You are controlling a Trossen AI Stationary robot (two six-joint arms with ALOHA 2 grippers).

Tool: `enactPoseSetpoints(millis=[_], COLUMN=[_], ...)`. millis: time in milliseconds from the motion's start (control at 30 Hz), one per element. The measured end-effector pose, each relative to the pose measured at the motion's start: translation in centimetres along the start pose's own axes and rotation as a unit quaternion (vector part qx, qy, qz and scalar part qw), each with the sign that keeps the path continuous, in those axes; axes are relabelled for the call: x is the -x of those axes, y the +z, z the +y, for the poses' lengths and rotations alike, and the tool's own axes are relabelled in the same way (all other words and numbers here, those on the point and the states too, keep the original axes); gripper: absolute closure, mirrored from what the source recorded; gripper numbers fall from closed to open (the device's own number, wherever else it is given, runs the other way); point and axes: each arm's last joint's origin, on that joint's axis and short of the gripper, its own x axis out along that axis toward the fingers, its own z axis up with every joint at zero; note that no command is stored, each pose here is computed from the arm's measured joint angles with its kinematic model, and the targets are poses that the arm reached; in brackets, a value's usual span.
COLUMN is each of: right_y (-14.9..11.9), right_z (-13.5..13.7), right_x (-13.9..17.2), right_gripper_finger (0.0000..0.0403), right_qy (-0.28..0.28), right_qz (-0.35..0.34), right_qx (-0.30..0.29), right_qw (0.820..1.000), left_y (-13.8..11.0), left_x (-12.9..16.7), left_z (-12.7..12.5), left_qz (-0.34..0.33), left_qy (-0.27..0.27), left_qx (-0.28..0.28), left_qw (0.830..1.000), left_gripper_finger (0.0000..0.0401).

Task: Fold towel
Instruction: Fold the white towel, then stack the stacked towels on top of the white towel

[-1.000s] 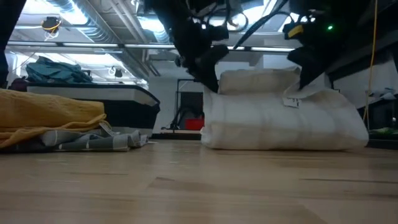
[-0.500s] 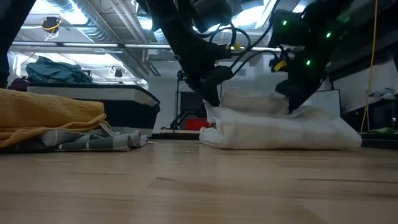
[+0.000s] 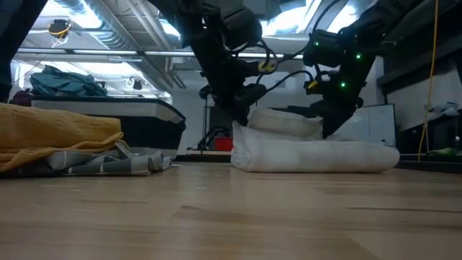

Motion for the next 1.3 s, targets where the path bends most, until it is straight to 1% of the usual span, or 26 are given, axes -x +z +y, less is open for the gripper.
enactPoseSetpoints(millis=[100, 200, 300, 400, 467, 567, 633, 700, 767, 833, 933, 1000, 1167, 1300], right_y=[0.3, 0.2, -0.2, -0.9, -1.3, -1.7, -1.8, -1.9, -2.0, -2.0, -2.1, -2.3, -2.6, -2.5], right_z=[-0.5, -0.8, -0.8, -0.8, -0.8, -1.0, -1.0, -1.0, -0.9, -0.7, -0.4, -0.3, -0.4, -0.5], right_x=[-0.2, -0.4, -0.4, -0.3, -0.3, -0.2, -0.2, -0.1, -0.1, -0.1, 0.0, 0.1, 0.2, 0.5], right_gripper_finger=[0.039, 0.0369, 0.0344, 0.0313, 0.0291, 0.026, 0.0246, 0.0238, 0.0237, 0.0238, 0.0241, 0.0242, 0.0242, 0.0242], right_qy=[-0.001, -0.011, 0.001, 0.017, 0.014, 0.004, -0.002, 0.007, 0.032, 0.064, 0.111, 0.126, 0.14, 0.148], right_qz=[-0.008, 0.0, 0.02, 0.058, 0.077, 0.098, 0.103, 0.11, 0.119, 0.128, 0.143, 0.153, 0.171, 0.161], right_qx=[-0.011, -0.013, -0.006, 0.005, -0.003, 0.003, -0.003, -0.016, -0.021, -0.024, -0.026, -0.021, 0.013, 0.026], right_qw=[1.0, 1.0, 1.0, 0.998, 0.997, 0.995, 0.995, 0.994, 0.992, 0.989, 0.983, 0.98, 0.975, 0.975], left_y=[0.1, -0.2, -0.5, -0.9, -1.2, -1.6, -1.8, -1.9, -1.9, -2.2, -3.0, -3.8, -5.4, -6.0], left_x=[-0.2, -0.4, -0.7, -1.0, -1.4, -2.0, -2.1, -2.1, -1.9, -1.4, -0.9, -0.5, 0.5, 1.1], left_z=[0.3, 0.3, 0.2, 0.1, -0.1, -0.3, -0.5, -0.8, -1.2, -1.6, -2.1, -2.3, -2.4, -2.9], left_qz=[0.001, 0.009, 0.018, 0.031, 0.04, 0.049, 0.053, 0.055, 0.058, 0.075, 0.114, 0.153, 0.221, 0.235], left_qy=[0.003, 0.009, 0.011, 0.013, 0.014, 0.015, 0.015, 0.006, -0.01, -0.036, -0.08, -0.1, -0.104, -0.113], left_qx=[0.011, -0.013, -0.039, -0.048, -0.044, -0.032, -0.021, -0.017, -0.02, -0.035, -0.075, -0.107, -0.188, -0.239], left_qw=[1.0, 1.0, 0.999, 0.998, 0.998, 0.998, 0.998, 0.998, 0.998, 0.996, 0.987, 0.977, 0.951, 0.935], left_gripper_finger=[0.0385, 0.0371, 0.0349, 0.032, 0.03, 0.0277, 0.027, 0.027, 0.0277, 0.0286, 0.0298, 0.0304, 0.0307, 0.0301])
